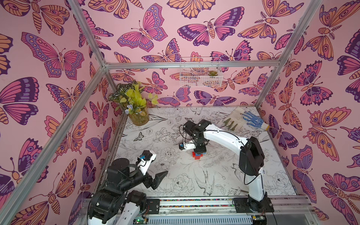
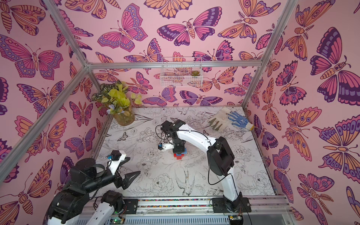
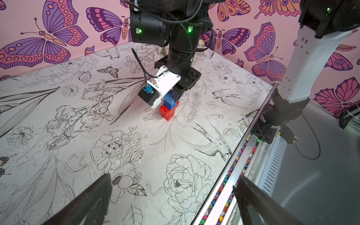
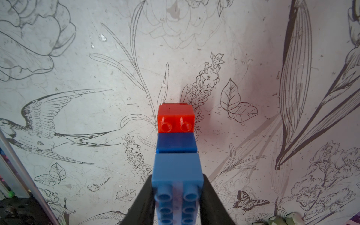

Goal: Assemble the letter f with lego
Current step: Assemble the lego brick with the lego brick.

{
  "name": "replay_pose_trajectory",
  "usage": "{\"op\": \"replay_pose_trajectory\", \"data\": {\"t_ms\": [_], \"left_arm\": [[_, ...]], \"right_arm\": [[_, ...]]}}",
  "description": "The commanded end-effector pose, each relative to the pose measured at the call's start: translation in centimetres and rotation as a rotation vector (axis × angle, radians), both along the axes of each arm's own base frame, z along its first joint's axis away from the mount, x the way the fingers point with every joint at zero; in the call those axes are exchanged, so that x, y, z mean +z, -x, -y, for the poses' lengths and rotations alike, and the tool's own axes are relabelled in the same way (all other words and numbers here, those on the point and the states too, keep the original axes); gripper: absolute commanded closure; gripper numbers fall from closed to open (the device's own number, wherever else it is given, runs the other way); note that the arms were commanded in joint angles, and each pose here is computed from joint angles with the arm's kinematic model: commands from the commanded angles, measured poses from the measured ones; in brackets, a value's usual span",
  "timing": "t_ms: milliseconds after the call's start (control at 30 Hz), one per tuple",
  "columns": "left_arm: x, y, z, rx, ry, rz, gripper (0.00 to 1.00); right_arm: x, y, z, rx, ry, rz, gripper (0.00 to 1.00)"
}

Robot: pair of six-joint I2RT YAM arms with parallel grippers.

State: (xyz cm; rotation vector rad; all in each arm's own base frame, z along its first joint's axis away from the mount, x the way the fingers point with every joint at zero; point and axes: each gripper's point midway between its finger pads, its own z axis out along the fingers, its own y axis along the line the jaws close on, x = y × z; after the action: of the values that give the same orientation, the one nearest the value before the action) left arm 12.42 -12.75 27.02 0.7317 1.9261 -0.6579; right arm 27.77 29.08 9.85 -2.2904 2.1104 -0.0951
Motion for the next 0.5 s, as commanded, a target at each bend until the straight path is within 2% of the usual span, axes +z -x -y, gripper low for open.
{"op": "replay_pose_trajectory", "data": {"t_ms": [0, 467], "left_arm": [[0.15, 0.52, 0.0, -0.013, -0.004, 0.011, 0.0], [0.12, 0.58, 0.01, -0.015, -0.003, 0.011, 0.0]], "right_arm": [[-2.55, 1.04, 0.42, 0.0, 0.09, -0.052, 0.8], [-3.25, 1.21, 0.63, 0.004, 0.155, -0.057, 0.8]]}}
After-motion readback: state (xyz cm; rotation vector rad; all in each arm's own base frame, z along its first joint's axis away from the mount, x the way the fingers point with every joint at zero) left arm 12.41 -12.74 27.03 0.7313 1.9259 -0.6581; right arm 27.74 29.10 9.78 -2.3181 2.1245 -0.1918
